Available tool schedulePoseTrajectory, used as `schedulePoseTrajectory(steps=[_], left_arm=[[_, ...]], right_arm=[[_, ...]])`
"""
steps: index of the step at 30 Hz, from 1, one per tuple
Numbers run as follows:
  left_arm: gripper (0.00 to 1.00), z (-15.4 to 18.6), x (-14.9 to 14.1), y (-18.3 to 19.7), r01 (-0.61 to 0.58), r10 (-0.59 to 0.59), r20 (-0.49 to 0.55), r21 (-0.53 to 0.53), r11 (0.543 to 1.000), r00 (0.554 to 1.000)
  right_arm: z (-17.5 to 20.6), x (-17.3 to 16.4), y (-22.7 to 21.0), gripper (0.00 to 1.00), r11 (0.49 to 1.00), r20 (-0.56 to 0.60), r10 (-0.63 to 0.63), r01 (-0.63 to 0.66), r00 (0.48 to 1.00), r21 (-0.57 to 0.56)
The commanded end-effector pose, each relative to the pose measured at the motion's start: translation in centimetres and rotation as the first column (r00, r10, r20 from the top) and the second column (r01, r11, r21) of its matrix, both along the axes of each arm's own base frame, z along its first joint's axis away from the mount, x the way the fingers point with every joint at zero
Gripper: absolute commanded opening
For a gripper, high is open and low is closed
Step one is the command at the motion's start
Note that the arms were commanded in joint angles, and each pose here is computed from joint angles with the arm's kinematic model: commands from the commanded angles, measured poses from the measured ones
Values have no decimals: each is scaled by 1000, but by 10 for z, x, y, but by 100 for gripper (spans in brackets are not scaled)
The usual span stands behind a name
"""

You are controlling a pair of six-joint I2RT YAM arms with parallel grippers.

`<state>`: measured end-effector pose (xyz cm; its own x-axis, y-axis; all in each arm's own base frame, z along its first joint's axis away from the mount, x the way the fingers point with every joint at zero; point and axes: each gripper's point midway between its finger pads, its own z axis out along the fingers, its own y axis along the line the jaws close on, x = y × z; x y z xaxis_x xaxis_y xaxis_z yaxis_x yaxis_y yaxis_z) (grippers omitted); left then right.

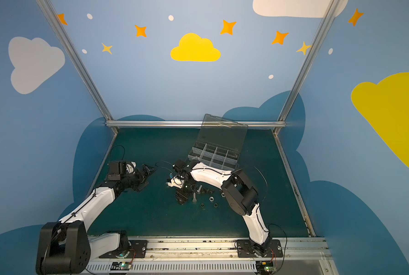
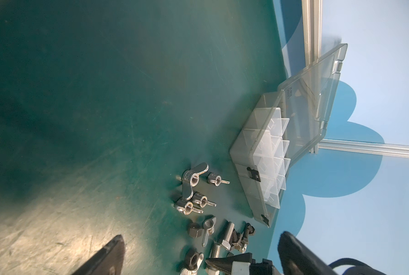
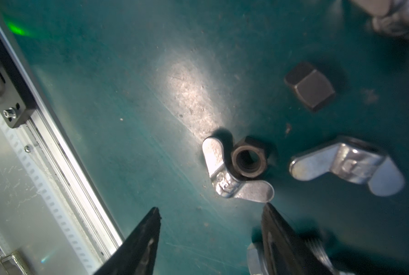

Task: Sort the screws and nuts into containers
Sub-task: Pick up the nut from the center of the table.

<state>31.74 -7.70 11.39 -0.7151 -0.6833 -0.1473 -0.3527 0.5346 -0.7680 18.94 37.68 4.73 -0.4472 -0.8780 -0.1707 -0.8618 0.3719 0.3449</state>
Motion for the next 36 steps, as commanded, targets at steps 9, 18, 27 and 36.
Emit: schedulePoseTrajectory(steps=[9, 18, 27, 36], left_arm=[[100, -1, -5, 2, 10, -10, 2, 20, 1000, 1000], [99, -2, -5, 2, 13, -13, 1, 22, 1000, 1000], [100, -4, -8, 11, -19, 20, -18, 36, 999, 1000], [100, -1, -9, 14, -23, 23, -7, 32, 999, 1000]], right_arm=[[-11, 8, 5, 66, 996, 94, 85, -86, 992, 7], [-27, 13, 8, 67, 991, 117, 132, -131, 984, -12], [-32, 6, 10, 67, 991, 83, 134, -135, 987, 1], [-33, -10, 5, 67, 989, 63, 150, -149, 987, -17]])
